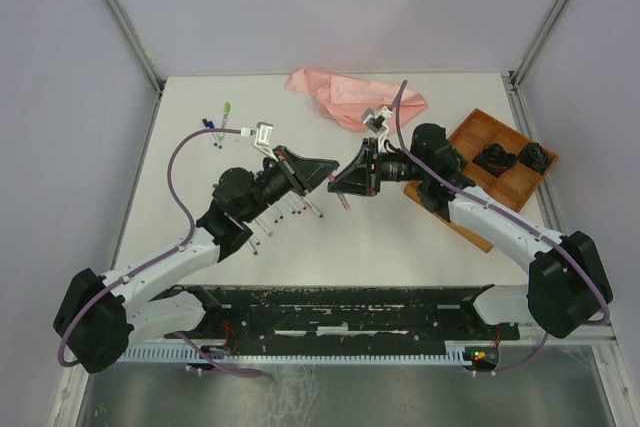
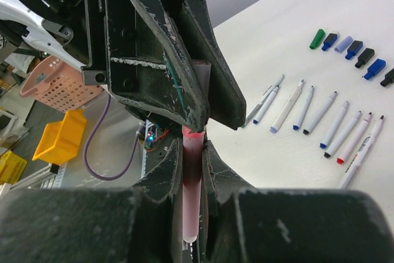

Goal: Open the pen caps
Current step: Open the pen cap from the pen.

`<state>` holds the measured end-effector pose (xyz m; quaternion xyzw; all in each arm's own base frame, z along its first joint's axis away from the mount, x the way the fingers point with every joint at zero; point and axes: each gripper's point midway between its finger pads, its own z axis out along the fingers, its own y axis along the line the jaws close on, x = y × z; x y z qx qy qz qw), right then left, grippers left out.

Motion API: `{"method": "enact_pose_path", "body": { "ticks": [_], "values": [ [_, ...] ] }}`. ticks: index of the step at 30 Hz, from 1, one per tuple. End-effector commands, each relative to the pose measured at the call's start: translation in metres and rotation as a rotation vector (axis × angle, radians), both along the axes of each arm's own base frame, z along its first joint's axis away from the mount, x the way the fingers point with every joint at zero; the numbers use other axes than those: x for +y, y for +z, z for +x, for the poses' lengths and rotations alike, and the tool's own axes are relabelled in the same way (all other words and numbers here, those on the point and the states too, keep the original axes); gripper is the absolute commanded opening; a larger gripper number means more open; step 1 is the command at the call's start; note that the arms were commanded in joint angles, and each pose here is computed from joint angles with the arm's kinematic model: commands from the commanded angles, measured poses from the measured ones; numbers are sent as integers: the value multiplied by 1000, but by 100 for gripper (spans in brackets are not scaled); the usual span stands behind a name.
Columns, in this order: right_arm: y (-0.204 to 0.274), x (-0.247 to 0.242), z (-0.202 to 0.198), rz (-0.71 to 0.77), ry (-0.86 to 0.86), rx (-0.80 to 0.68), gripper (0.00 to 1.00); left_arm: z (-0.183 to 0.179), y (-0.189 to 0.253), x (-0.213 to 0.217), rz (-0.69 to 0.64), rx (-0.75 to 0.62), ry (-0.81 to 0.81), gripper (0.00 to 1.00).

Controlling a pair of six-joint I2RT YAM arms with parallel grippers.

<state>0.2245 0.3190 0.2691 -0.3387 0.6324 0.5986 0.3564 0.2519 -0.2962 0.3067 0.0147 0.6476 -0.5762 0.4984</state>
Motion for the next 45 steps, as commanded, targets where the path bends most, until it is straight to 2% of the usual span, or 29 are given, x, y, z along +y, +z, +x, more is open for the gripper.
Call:
{"method": "enact_pose_path", "body": {
  "ticks": [1,5,8,15,19,23,27,36,45],
  "values": [
    [23,4,6,26,-12,-83,0,2,11,-3,17,-19,1,5],
    [19,5,8,15,-12,-67,0,23,27,12,97,-83,139,3],
    [12,6,10,3,-12,-49,0,46,64,36,133,-170,299,3],
    [-13,14,15,-40,9,37,0,90,160,102,35,-327,589,3],
    [-23,17,18,-59,16,75,0,109,189,125,8,-350,655,3],
    [-29,19,20,-71,15,90,0,120,192,132,-4,-340,662,3],
    [-34,18,23,-99,1,84,0,131,157,121,52,-277,610,3],
    [-40,15,26,-136,-9,64,0,152,28,94,198,-37,482,3],
    [-50,9,36,-197,-46,73,0,182,-114,77,444,317,413,3]
  ]
}}
